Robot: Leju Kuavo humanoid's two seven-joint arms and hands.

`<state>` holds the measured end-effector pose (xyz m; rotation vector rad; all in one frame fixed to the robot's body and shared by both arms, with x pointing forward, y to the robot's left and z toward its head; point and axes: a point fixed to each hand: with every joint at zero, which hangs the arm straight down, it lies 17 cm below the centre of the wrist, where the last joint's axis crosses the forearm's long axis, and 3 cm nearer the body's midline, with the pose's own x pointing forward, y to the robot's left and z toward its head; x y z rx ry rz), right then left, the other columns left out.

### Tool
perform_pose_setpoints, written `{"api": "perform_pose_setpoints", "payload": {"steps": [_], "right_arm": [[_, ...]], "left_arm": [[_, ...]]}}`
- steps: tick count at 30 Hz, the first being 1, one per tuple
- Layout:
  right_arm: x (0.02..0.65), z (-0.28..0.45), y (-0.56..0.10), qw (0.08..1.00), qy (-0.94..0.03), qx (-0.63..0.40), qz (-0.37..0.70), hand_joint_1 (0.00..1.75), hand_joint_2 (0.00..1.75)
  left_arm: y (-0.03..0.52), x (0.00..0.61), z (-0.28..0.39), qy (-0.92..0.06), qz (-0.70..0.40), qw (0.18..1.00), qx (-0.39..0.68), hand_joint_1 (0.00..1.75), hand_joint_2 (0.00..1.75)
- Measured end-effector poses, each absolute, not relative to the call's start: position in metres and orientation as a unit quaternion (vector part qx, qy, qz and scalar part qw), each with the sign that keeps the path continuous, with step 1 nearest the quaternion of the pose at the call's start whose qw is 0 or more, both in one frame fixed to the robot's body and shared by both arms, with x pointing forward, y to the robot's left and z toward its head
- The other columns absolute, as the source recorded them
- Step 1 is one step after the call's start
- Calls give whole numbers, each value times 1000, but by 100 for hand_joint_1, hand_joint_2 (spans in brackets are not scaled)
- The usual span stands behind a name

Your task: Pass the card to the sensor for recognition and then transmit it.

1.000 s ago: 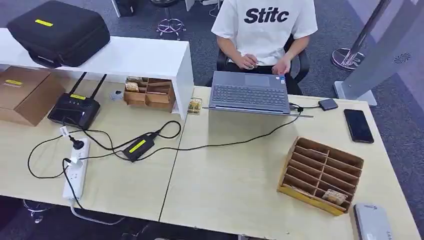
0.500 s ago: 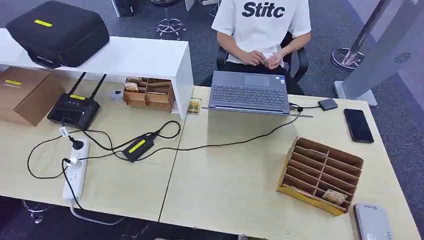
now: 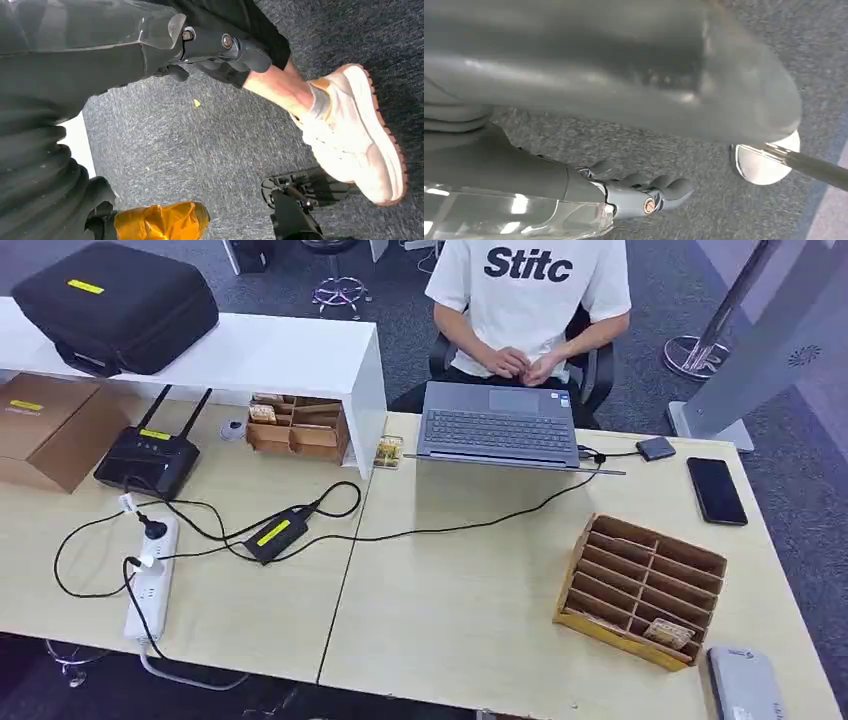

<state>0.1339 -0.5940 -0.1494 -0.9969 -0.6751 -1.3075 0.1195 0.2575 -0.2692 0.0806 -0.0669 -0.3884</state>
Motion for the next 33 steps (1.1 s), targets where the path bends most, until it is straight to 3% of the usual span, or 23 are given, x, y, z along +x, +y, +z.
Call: {"api": "perform_pose_setpoints", "payload": {"steps": [27,33], "right_arm": [[116,-150,-603,627,-305,-433,-571,0,0],[58,-144,-616,612,-284,-438,-594,0,0]], "left_arm": [[228,123,-266,-43,-210,977,19,0,175],[161,125,-256,-67,-284,956,-21,0,175]]}}
